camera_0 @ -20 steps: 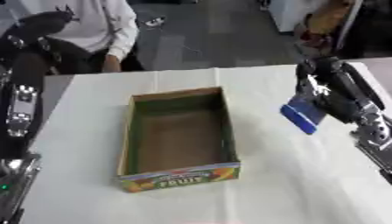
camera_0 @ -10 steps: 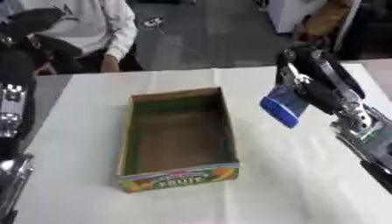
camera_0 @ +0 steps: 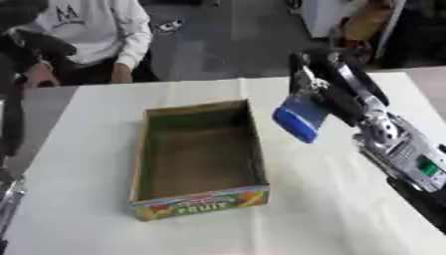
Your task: Pick up objects on the table and place them in the box.
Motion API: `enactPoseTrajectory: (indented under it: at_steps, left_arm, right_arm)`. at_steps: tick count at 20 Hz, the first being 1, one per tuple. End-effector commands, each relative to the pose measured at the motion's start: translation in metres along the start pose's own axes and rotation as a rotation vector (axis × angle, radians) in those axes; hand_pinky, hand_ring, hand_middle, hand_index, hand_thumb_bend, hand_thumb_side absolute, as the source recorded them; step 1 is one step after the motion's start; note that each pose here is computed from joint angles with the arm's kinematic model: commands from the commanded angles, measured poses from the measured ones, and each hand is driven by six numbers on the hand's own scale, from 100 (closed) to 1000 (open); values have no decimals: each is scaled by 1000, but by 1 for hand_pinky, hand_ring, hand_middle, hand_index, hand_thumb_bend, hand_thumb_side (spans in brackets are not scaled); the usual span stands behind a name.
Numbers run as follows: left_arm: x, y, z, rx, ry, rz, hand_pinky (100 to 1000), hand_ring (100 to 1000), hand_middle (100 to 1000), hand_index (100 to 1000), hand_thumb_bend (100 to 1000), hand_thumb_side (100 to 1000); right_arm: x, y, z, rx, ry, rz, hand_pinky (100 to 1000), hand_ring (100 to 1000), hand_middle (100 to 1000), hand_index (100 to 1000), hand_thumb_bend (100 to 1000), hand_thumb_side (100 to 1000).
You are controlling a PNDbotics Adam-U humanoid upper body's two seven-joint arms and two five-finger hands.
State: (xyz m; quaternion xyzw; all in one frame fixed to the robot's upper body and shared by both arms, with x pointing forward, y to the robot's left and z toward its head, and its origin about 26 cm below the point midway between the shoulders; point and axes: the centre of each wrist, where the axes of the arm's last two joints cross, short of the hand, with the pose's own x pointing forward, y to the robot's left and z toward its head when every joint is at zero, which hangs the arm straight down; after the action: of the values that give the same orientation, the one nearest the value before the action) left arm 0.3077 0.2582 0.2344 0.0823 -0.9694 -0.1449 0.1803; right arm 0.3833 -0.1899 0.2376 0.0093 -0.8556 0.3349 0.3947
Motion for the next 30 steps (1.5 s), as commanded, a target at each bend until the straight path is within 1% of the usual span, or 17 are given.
enactPoseTrajectory:
  at_steps: [1, 9, 18, 23, 27, 29, 30]
  left_arm:
    - [6, 2, -11, 13, -48, 10, 507, 570, 806, 830, 180, 847]
    - [11, -6, -26, 17, -93, 52, 505, 569, 807, 830, 180, 850]
    - [17, -13, -45, 26, -150, 103, 507, 570, 807, 830, 186, 847]
    - [21, -15, -53, 30, -175, 121, 508, 570, 807, 829, 188, 847]
    - [22, -15, -56, 31, -182, 125, 508, 570, 808, 830, 188, 848]
    - [22, -15, -56, 28, -183, 125, 508, 570, 808, 830, 187, 848]
    - [22, -15, -56, 27, -182, 124, 507, 570, 808, 830, 187, 848]
  right_arm:
    - [12, -5, -8, -6, -38, 15, 100, 100, 100, 304, 100, 594]
    - [16, -8, -15, -2, -63, 54, 100, 100, 100, 303, 100, 595]
    - [15, -23, -20, -37, -89, 139, 100, 100, 100, 299, 100, 594]
    - [18, -23, -23, -36, -115, 147, 100, 100, 100, 307, 100, 605]
    - [16, -19, -23, -35, -124, 128, 100, 100, 100, 323, 100, 629]
    - [16, -19, -24, -43, -126, 122, 100, 100, 100, 322, 100, 652]
    - [16, -20, -24, -58, -132, 125, 100, 100, 100, 344, 100, 668]
